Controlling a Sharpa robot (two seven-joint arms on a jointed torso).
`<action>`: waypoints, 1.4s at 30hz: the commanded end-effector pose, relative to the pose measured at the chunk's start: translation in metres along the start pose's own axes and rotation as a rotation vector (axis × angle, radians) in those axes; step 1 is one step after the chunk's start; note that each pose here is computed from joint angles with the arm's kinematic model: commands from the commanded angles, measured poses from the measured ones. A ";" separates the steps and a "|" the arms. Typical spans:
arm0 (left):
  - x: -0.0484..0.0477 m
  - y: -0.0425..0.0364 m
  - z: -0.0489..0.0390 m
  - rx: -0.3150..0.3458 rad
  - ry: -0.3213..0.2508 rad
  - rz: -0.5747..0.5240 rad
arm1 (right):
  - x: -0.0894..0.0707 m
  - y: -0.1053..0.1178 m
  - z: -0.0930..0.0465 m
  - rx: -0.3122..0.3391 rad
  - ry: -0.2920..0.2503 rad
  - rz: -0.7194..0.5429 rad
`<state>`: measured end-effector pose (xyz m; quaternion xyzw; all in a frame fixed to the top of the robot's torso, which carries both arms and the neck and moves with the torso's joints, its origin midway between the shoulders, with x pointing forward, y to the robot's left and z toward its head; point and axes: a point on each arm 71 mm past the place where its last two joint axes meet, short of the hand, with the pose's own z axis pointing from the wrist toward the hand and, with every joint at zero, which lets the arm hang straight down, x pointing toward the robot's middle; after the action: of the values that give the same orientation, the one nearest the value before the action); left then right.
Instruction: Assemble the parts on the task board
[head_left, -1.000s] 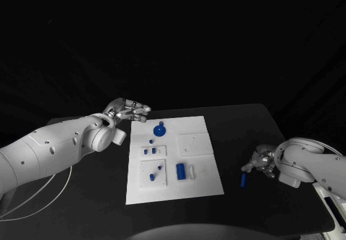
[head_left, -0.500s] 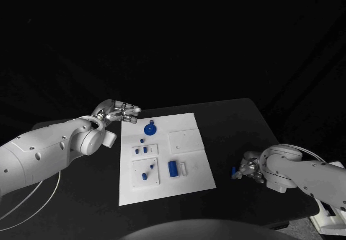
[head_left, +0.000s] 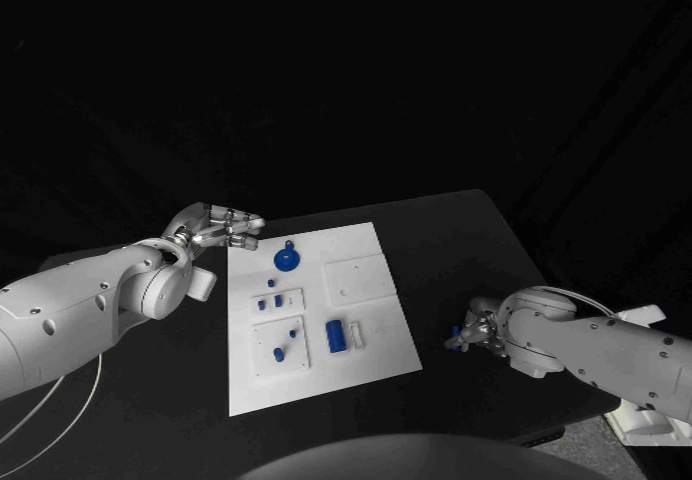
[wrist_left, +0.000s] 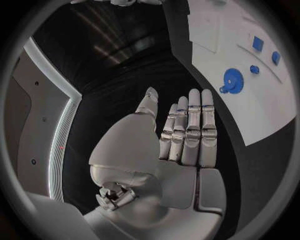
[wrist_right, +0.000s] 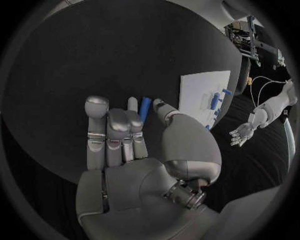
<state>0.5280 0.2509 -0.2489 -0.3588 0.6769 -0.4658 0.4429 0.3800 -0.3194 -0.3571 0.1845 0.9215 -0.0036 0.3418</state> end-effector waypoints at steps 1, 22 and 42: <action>0.0011 -0.0011 0.0001 0.010 0.005 -0.003 | 0.001 -0.004 0.002 0.048 -0.055 0.002; 0.0005 0.0000 -0.0004 0.000 0.009 -0.005 | 0.003 0.006 0.008 0.050 -0.115 -0.044; 0.0003 0.0006 -0.0009 -0.005 0.012 -0.006 | 0.027 0.016 0.019 0.031 -0.095 -0.078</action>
<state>0.5275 0.2531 -0.2498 -0.3611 0.6791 -0.4621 0.4414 0.3941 -0.2989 -0.3649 0.1673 0.8962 -0.0123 0.4107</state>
